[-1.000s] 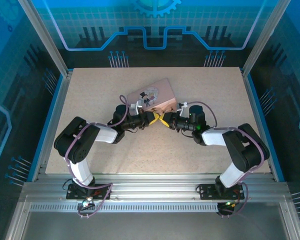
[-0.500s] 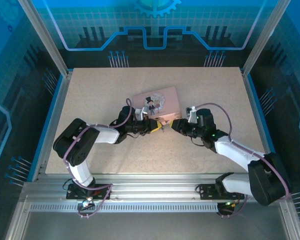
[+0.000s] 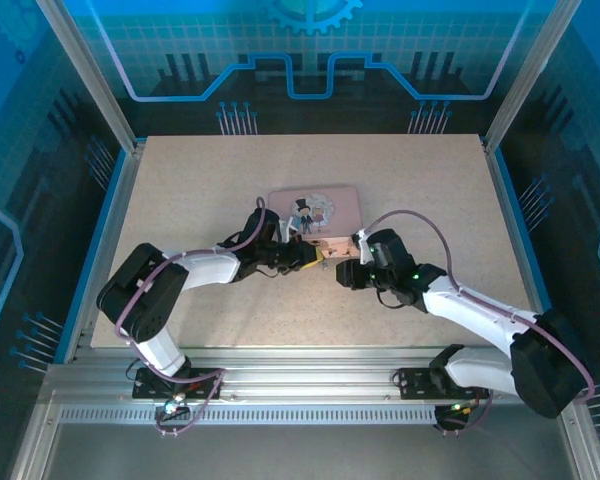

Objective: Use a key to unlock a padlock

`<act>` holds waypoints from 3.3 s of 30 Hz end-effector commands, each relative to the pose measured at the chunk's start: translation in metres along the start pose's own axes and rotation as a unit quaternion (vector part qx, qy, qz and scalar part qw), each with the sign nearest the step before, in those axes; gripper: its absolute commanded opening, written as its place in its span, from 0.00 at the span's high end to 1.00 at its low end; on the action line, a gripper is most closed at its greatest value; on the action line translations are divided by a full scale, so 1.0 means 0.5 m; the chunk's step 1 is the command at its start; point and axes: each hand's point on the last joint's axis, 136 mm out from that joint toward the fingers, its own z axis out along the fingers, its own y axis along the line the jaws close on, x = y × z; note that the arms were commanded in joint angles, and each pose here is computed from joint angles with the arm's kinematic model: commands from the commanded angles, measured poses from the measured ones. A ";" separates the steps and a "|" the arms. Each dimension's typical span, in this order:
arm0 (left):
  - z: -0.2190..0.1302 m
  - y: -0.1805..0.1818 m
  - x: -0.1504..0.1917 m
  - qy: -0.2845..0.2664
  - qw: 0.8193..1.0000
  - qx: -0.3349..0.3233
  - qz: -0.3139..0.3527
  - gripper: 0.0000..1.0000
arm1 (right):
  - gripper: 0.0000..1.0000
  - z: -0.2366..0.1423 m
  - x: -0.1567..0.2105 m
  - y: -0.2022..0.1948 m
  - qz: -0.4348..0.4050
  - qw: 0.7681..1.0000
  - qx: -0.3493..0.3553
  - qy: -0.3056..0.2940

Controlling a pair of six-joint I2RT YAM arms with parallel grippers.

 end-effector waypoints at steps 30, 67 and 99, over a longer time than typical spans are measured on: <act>-0.019 -0.070 -0.013 0.001 0.999 0.027 0.018 0.89 | 0.60 0.092 -0.042 0.053 -0.153 0.987 0.044 0.038; -0.026 -0.058 -0.008 -0.001 0.999 0.035 0.014 0.87 | 0.67 0.097 -0.034 0.038 -0.145 0.988 0.040 0.046; -0.009 0.043 0.011 -0.013 1.000 -0.003 -0.012 0.62 | 1.00 0.169 0.000 0.020 -0.208 0.973 0.045 0.091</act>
